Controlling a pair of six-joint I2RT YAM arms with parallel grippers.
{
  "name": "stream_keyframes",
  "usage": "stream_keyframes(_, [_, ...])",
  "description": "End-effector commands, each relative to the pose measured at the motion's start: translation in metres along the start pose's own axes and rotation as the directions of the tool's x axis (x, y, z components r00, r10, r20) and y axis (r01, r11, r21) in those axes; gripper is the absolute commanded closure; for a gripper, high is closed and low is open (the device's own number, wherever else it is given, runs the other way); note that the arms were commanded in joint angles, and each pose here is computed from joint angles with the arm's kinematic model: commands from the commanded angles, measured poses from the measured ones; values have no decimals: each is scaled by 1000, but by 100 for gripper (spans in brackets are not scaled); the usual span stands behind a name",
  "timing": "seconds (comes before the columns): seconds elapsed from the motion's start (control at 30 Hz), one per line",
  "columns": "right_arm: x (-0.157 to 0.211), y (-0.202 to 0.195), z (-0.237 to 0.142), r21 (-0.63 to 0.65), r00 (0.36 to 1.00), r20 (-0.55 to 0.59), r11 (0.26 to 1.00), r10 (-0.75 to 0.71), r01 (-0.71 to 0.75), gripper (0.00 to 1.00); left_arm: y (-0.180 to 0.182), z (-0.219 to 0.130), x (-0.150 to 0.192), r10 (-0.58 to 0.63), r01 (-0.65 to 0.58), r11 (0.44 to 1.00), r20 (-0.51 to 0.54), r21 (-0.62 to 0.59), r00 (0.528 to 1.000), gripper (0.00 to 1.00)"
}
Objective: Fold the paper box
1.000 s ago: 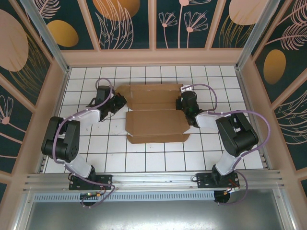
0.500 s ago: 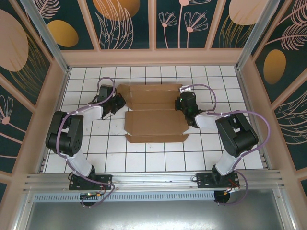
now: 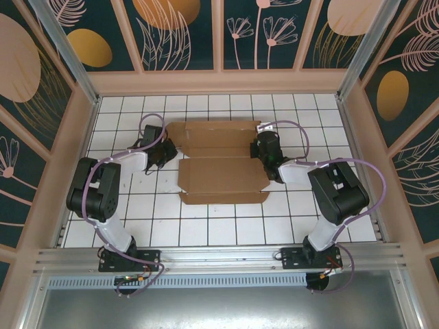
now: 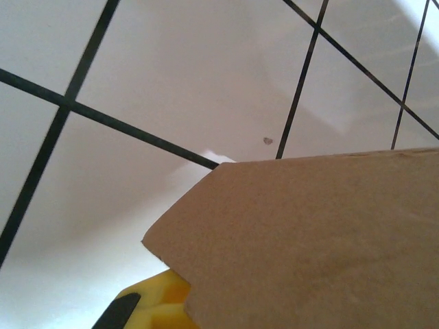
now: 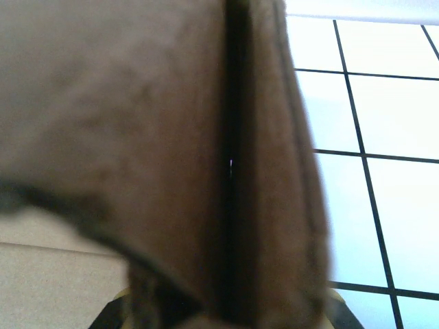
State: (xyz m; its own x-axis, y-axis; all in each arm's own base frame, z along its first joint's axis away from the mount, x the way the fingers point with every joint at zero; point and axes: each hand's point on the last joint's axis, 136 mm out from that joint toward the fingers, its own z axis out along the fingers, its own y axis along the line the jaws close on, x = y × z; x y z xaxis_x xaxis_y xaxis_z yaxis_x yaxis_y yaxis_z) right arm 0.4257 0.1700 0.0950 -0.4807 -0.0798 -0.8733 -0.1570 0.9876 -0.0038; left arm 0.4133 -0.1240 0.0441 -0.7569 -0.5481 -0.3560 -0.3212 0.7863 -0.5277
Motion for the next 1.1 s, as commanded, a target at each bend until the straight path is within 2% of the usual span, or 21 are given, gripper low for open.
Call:
stream_keyframes(0.0, [37, 7, -1, -22, 992, -126, 1000, -24, 22, 100, 1, 5, 2, -18, 18, 1000, -8, 19, 1000, 100])
stream_keyframes(0.4, [36, 13, 3, -47, 991, -130, 999, -13, 7, 100, -27, 17, 8, -14, 26, 987, -74, 157, 997, 96])
stream_keyframes(0.67, [38, 17, 5, -58, 991, -137, 998, -9, 1, 100, -52, 29, 21, 28, -9, 984, -104, 177, 994, 93])
stream_keyframes(0.87, [43, 16, 5, -59, 989, -148, 998, -10, 1, 100, -54, 44, 41, 51, -28, 988, -146, 151, 988, 92])
stream_keyframes(1.07, [49, 9, 6, -34, 986, -167, 999, -16, 10, 100, -50, 30, 36, 82, -68, 990, -118, 122, 990, 92])
